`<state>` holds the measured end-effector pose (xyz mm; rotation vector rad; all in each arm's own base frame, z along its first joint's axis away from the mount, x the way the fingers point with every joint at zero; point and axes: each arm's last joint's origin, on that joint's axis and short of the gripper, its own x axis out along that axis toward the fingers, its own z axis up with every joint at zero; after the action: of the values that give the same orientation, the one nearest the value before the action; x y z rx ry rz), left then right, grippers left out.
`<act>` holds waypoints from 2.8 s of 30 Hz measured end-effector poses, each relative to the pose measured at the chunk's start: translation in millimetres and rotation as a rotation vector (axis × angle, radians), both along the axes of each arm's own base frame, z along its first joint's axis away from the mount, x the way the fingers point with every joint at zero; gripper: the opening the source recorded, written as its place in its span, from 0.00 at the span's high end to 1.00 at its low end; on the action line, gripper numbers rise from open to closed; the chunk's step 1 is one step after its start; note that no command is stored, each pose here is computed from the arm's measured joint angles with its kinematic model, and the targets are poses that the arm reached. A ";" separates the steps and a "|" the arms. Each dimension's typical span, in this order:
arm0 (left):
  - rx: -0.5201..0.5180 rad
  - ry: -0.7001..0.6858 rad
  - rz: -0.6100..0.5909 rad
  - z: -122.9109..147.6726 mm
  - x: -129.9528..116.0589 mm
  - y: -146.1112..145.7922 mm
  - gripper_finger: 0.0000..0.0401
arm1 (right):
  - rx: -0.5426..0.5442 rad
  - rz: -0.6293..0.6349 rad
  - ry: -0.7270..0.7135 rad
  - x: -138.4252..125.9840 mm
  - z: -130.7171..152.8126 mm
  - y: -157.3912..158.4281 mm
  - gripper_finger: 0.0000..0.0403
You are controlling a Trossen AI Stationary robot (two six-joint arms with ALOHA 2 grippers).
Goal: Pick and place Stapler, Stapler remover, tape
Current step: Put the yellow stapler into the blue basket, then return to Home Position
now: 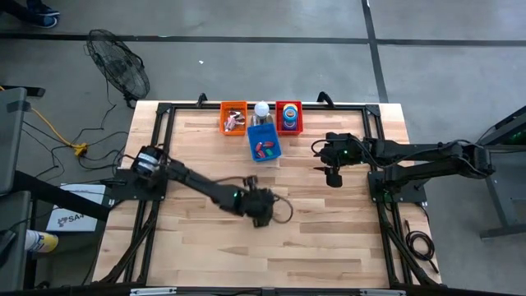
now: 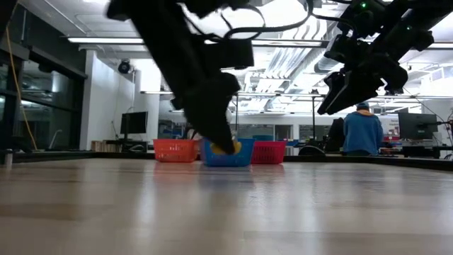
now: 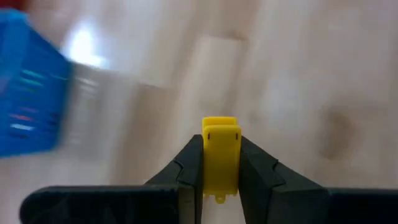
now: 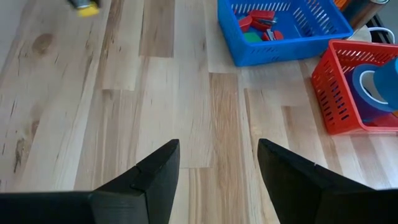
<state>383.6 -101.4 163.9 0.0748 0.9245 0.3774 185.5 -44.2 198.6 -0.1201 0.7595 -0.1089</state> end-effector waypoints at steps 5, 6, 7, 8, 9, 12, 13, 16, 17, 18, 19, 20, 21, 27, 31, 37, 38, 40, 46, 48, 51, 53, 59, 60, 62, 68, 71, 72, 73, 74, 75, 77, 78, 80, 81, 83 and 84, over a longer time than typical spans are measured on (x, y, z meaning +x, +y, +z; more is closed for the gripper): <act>0.165 0.035 0.085 26.4 15.5 41.2 0.86 | 0.000 0.000 0.000 0.0 0.0 0.0 0.48; 0.196 0.045 0.104 32.0 17.7 49.7 0.86 | 0.000 0.000 0.000 0.0 0.0 0.0 0.48; 0.221 0.054 0.125 37.6 19.7 58.0 0.86 | 0.000 0.000 0.000 0.0 0.0 0.0 0.48; 0.240 0.066 0.146 42.2 21.1 67.1 0.86 | 0.000 0.000 -0.001 0.0 0.1 0.0 0.48; 0.252 0.073 0.169 46.6 22.5 76.4 0.86 | -0.002 0.000 -0.002 0.1 0.1 -0.1 0.48; 0.270 0.093 0.220 53.9 24.9 107.5 0.86 | -0.011 0.004 -0.001 0.1 0.2 -0.3 0.48; 0.268 0.103 0.234 53.8 24.7 118.7 0.86 | -0.015 0.003 0.000 0.1 0.2 -0.6 0.48; 0.198 0.125 0.258 52.5 22.7 153.3 0.86 | -0.022 0.001 0.001 -0.2 0.2 -1.8 0.48; 0.169 0.124 0.269 51.4 21.9 163.8 0.86 | -0.022 -0.001 0.001 -0.3 0.2 -2.2 0.48; 0.144 0.121 0.284 49.4 20.7 175.0 0.86 | -0.026 -0.001 0.002 -0.4 0.2 -2.7 0.48; 0.124 0.128 0.298 47.4 18.6 184.6 0.86 | -0.028 -0.001 0.002 -0.5 0.2 -3.2 0.48; 0.106 0.135 0.310 45.8 16.5 193.3 0.86 | -0.031 -0.001 0.002 -0.6 0.2 -3.6 0.48; 0.091 0.135 0.313 45.4 15.2 201.1 0.86 | -0.033 -0.002 0.001 -0.7 0.3 -4.2 0.48; -0.019 0.069 0.291 47.5 12.3 234.3 0.86 | -0.035 -0.016 -0.002 -1.2 0.4 -7.1 0.48; -0.083 0.063 0.275 46.7 8.9 243.7 0.86 | -0.036 -0.015 -0.002 -1.3 0.4 -7.1 0.48; -0.115 0.060 0.248 46.5 8.9 244.4 0.81 | -0.037 -0.014 -0.002 -1.2 0.4 -7.0 0.48; -0.113 0.061 0.245 46.5 8.9 244.3 0.77 | -0.037 -0.014 -0.002 -1.2 0.4 -7.0 0.48; -0.112 0.062 0.244 46.5 8.9 244.3 0.67 | -0.038 -0.013 -0.002 -1.2 0.4 -7.0 0.48; -0.113 0.059 0.242 46.6 9.2 244.3 0.44 | -0.049 -0.002 0.001 -1.2 0.4 -7.0 0.48; -0.127 0.056 0.232 46.6 9.4 243.9 0.39 | -0.050 -0.002 0.001 -1.2 0.4 -7.0 0.48; -0.145 0.045 0.219 49.4 10.8 243.6 0.36 | -0.049 -0.002 0.001 -1.2 0.4 -7.0 0.48; -0.150 0.038 0.213 51.5 11.7 243.7 0.35 | -0.050 -0.002 -0.002 -1.0 0.6 -7.1 0.48; -0.145 0.026 0.119 68.4 11.5 239.6 0.35 | -0.062 -0.035 -0.094 4.4 7.6 -9.0 0.48; -0.132 0.014 0.107 73.3 11.0 238.3 0.35 | -0.069 -0.045 -0.094 4.4 7.7 -9.4 0.48; -0.115 0.007 0.094 81.4 7.5 234.2 0.35 | -0.083 -0.068 -0.079 3.6 7.0 -10.0 0.48; -0.073 -0.049 0.054 105.7 -12.8 220.0 0.35 | -0.067 -0.106 -0.084 0.9 8.6 -9.9 0.48; -0.070 -0.070 0.049 104.9 -32.1 212.4 0.35 | -0.056 -0.100 -0.132 -3.7 16.3 -8.3 0.48; -0.067 -0.097 0.048 103.7 -38.7 209.6 0.35 | -0.049 -0.088 -0.157 -6.1 20.0 -7.9 0.48; -0.067 -0.110 0.051 101.2 -47.9 206.8 0.35 | -0.039 -0.074 -0.183 -8.7 23.6 -7.6 0.48; -0.069 -0.133 0.051 99.4 -57.0 203.7 0.35 | -0.026 -0.056 -0.211 -12.0 27.7 -7.5 0.48; -0.072 -0.171 0.045 98.9 -66.0 200.4 0.35 | -0.015 -0.038 -0.242 -15.8 32.0 -7.5 0.48; -0.073 -0.232 0.032 96.4 -87.5 193.5 0.35 | -0.004 -0.020 -0.333 -24.1 35.9 -8.4 0.48; -0.071 -0.268 0.030 96.0 -99.0 189.9 0.35 | -0.001 -0.033 -0.383 -28.9 35.0 -9.5 0.48; -0.063 -0.344 0.033 93.8 -123.0 182.6 0.35 | 0.010 -0.083 -0.460 -39.2 29.8 -11.9 0.48; -0.053 -0.391 0.030 93.3 -134.7 179.0 0.35 | 0.010 -0.105 -0.494 -43.7 28.1 -12.8 0.48; -0.040 -0.468 0.022 89.0 -157.5 172.1 0.35 | 0.001 -0.134 -0.541 -52.3 26.4 -13.6 0.48; -0.030 -0.510 0.017 88.2 -167.4 169.0 0.35 | -0.003 -0.147 -0.570 -55.5 27.2 -14.0 0.48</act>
<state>216.2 67.6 252.1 -0.0564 0.4266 0.3746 129.9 -58.2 225.8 -0.0310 0.1977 -0.2709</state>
